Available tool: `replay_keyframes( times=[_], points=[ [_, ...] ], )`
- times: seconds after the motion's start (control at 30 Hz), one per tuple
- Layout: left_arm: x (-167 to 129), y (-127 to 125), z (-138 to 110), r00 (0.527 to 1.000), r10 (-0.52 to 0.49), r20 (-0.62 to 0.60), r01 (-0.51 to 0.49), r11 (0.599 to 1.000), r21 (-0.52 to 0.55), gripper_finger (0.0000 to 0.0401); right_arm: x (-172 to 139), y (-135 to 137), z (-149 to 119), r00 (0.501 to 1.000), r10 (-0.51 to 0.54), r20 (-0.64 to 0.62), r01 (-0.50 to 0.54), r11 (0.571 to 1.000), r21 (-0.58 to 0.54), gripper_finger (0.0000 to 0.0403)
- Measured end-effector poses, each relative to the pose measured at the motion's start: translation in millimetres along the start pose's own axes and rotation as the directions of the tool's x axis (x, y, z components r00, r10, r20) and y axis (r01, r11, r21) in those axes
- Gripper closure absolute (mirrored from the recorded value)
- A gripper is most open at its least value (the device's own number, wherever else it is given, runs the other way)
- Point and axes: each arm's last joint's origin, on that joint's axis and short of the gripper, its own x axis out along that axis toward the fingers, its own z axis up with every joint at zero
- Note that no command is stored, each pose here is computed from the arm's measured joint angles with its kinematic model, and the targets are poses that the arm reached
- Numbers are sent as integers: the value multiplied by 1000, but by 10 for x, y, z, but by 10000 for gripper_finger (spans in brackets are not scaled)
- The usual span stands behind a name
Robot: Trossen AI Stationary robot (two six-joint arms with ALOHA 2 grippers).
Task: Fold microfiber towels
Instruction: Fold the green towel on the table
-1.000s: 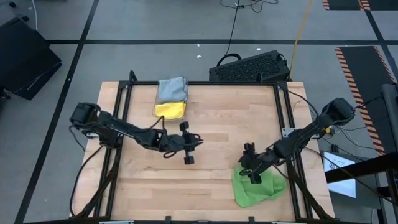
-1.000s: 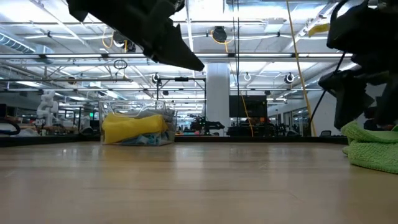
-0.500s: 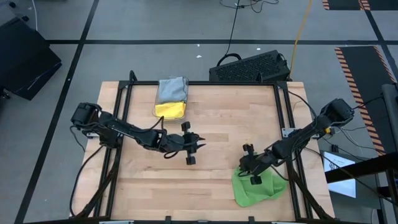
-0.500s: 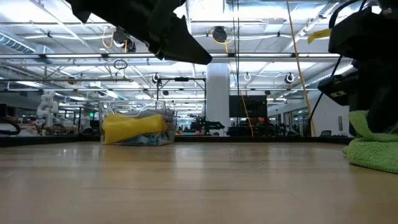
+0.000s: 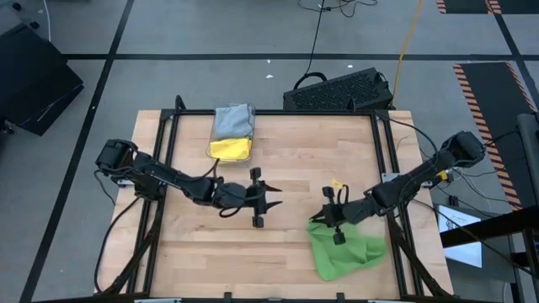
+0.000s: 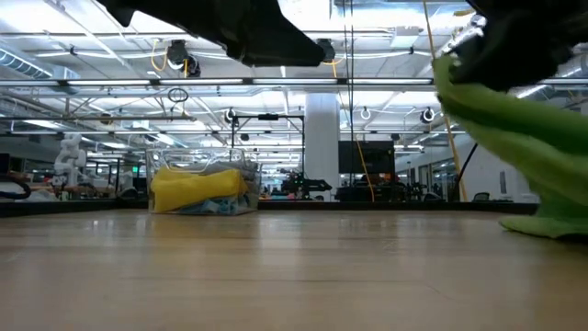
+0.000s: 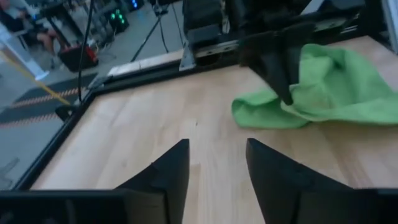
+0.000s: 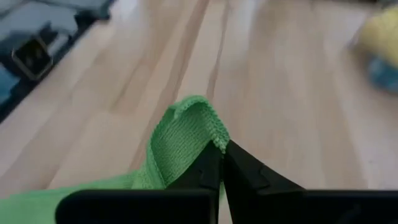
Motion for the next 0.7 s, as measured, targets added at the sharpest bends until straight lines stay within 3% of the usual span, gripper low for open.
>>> replay_keyframes(
  times=[0.33,0.5,0.7],
  points=[
    [18,56,18,1000,14,23,-14,1000,-5,180,68,-348,146,987,-117,109,122,991,-45,399],
    [60,161,0,998,-56,33,57,998,-5,172,81,-462,200,987,-49,156,61,995,-77,399],
    [110,331,-30,995,-94,39,93,996,7,171,89,-580,219,984,-42,176,63,991,-119,399]
  ],
)
